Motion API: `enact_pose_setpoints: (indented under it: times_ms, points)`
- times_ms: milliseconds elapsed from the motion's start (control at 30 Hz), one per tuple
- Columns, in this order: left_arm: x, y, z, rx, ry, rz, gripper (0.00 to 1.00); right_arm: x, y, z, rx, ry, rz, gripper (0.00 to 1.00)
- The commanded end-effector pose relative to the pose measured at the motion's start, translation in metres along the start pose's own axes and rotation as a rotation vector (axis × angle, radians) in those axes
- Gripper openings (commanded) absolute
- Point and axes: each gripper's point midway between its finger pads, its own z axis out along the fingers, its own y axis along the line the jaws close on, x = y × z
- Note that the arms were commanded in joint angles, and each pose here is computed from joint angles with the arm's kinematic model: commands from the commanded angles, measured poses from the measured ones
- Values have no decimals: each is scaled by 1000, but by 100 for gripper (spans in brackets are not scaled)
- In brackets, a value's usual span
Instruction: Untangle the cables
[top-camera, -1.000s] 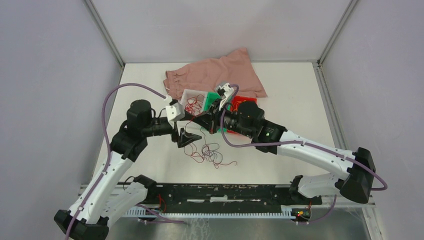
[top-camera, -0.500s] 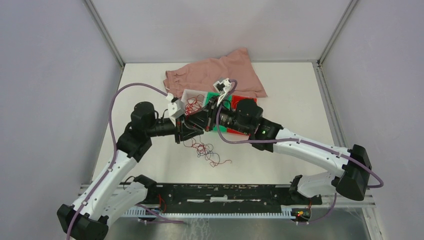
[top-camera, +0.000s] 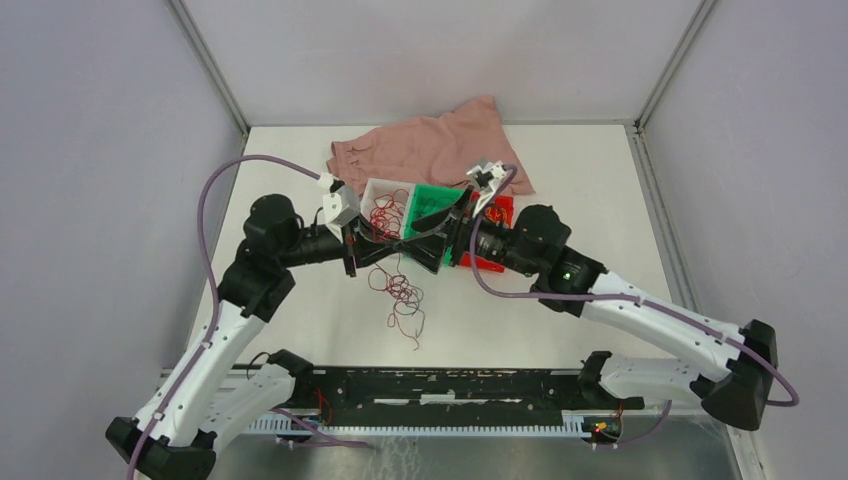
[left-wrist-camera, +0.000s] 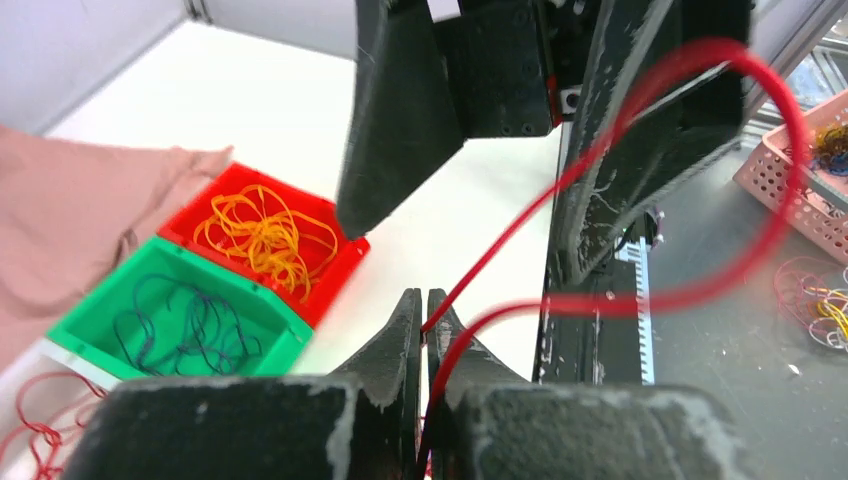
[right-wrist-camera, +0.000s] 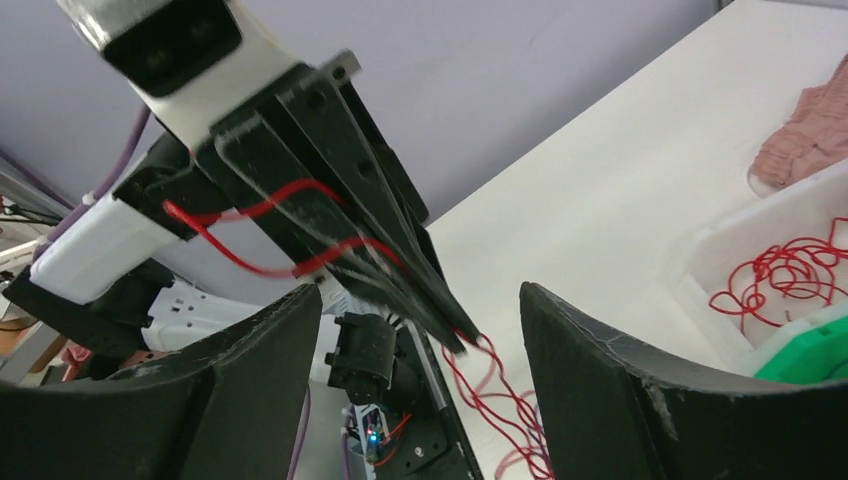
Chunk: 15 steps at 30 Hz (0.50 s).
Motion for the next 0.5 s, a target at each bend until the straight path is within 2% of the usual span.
enact_pose_setpoints:
  times_ms: [0,133,267,467]
  points:
    - [-46,-9,-5,14,-62,71,3,-2,-5,-33,-8,3,-56,80]
    - [-70,-16,-8,32,-81,99,3,18,-29,-58,52,68,-95,79]
    - [-84,-23,-12,52,-86,132,3,58,-56,-76,101,173,-151,79]
    - [-101,-30,-13,86,-97,152,3,100,-84,-73,94,266,-232,83]
